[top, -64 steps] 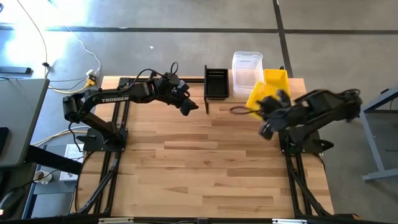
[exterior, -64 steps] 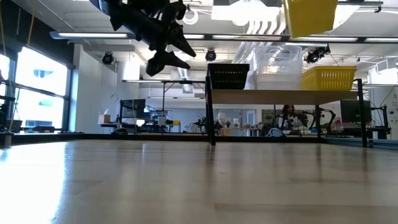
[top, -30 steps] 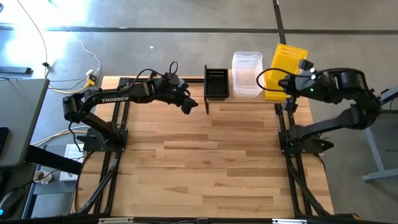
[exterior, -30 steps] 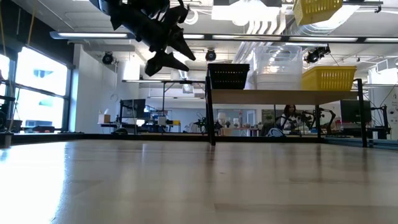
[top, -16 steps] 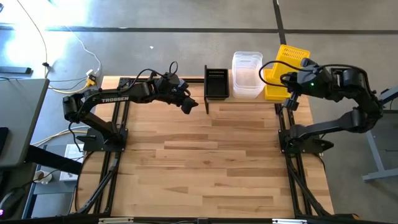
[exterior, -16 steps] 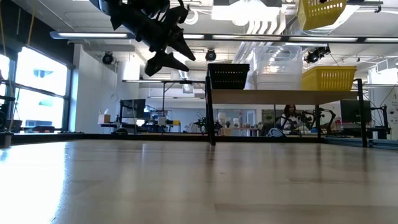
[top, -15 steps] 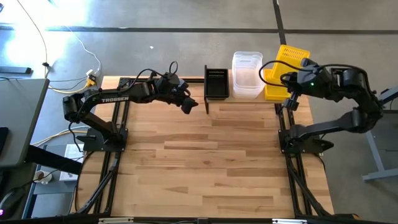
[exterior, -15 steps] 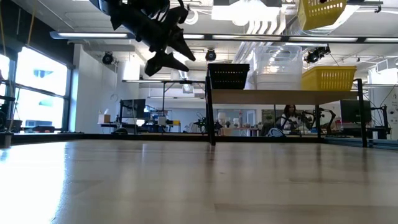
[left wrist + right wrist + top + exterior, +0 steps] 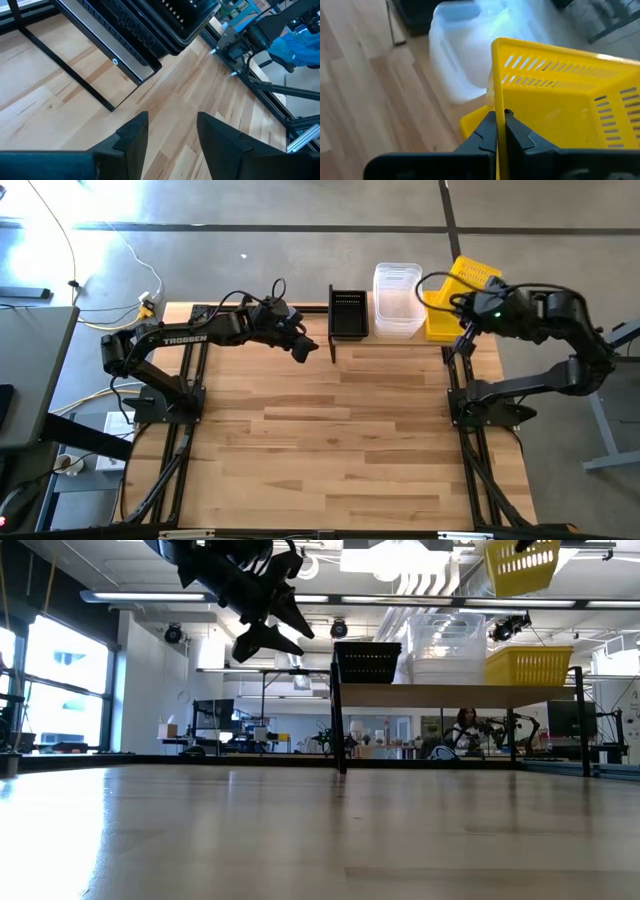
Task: Stack baskets on shelf by color
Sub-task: Stack the yellow bin on top of the stacked yellow bins on the shelf
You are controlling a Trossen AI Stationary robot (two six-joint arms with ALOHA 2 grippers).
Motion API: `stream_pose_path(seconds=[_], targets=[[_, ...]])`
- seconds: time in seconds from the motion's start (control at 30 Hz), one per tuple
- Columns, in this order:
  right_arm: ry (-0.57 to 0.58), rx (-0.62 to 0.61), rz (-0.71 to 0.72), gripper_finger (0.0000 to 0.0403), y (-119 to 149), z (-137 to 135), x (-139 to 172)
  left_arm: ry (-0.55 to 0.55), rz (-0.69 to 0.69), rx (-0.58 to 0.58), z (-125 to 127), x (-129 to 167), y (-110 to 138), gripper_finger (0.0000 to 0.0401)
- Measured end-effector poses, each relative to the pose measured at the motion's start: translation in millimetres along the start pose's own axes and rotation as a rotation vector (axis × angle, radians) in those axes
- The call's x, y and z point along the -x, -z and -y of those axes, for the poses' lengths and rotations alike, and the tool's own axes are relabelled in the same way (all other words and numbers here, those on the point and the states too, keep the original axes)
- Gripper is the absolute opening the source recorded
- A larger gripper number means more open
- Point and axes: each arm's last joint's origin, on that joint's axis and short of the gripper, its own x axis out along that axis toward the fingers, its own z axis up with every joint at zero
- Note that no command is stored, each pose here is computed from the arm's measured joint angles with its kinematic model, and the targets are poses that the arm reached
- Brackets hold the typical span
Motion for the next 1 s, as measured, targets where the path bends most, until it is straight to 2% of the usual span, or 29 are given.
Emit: stream_pose_path(seconds=[0.17,0.3,0.5,0.73,1.0], targets=[[-0.018,0.031,-0.071,0.0000,16.6,-18.0,-31.3,0.000,0.000,0.000,0.0,0.0,0.0,0.0158],[-0.028,0.092,-0.035,0.0000,24.0,-25.3,-44.0,0.000,0.000,0.001,0.0,0.0,0.0,0.0158],[-0.025,0.210,-0.003,0.0000,34.6,-22.5,-38.1,0.000,0.000,0.003,0.0,0.0,0.0,0.0158],[-0.020,0.253,0.022,0.0000,47.8,-16.8,-26.6,0.000,0.000,0.018,0.0,0.0,0.0,0.0158],[-0.014,0.326,0.012,0.0000,45.6,-17.7,-28.9,-0.001,0.001,0.019,-0.1,0.0,-0.1,0.0158]])
